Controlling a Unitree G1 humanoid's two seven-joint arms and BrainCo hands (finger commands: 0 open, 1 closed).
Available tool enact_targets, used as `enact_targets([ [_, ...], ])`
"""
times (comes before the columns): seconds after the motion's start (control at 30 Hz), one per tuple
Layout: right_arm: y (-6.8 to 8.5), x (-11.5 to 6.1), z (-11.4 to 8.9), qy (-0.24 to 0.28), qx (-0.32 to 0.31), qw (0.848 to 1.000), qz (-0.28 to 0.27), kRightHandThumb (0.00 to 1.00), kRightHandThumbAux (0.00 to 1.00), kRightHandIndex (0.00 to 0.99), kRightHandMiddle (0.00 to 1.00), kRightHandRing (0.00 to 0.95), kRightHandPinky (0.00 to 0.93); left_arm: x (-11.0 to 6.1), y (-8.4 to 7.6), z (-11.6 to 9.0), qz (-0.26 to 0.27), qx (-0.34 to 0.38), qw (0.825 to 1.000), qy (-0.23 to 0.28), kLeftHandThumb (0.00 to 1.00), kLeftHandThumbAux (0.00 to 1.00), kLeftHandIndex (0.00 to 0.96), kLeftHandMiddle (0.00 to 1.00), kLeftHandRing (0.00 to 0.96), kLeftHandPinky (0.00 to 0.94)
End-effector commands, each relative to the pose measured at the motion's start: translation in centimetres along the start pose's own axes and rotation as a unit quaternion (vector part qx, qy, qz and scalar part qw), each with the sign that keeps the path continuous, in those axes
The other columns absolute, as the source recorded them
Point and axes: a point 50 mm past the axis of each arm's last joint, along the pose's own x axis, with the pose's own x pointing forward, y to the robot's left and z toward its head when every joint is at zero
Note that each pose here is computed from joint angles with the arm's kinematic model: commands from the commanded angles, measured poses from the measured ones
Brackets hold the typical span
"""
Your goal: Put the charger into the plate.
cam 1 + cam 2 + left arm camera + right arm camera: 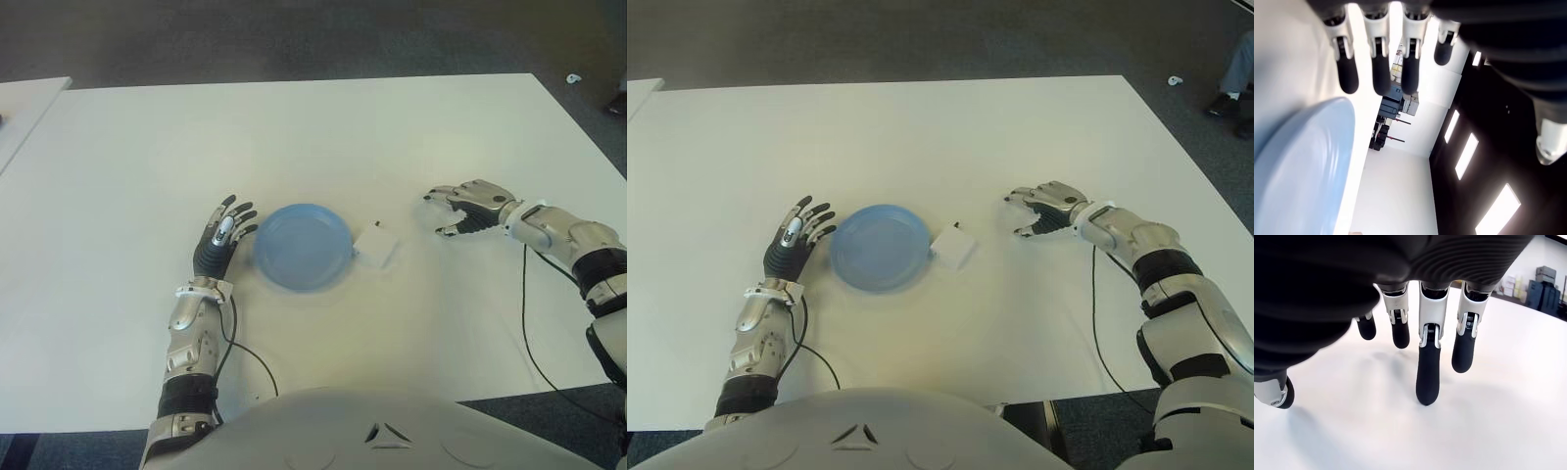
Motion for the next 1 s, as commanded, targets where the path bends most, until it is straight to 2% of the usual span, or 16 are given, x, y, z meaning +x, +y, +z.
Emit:
enact_targets([
  [0.03, 0.8, -0.6, -0.1, 0.004, 0.002, 1.0, 0.005, 0.611, 0.374, 0.06, 0.134, 0.189, 0.283, 0.0, 0.2, -0.3, -0.005, 0.0, 1.0, 0.013, 0.009, 0.462, 0.127, 0.243, 0.26, 0.284],
  [0.63, 1.3, -1.1, 0.1, 0.011, 0.025, 1.0, -0.002, 0.616, 0.376, 0.061, 0.138, 0.177, 0.271, 0.0, 0.5, 0.0, -0.002, 0.023, 1.0, 0.018, 0.011, 0.434, 0.138, 0.263, 0.271, 0.301],
  [1.0, 0.3, -1.0, 0.2, 0.008, 0.03, 0.999, -0.013, 0.629, 0.374, 0.065, 0.138, 0.189, 0.296, 0.1, 0.4, 0.1, -0.002, 0.019, 1.0, 0.021, 0.005, 0.448, 0.139, 0.263, 0.271, 0.297],
])
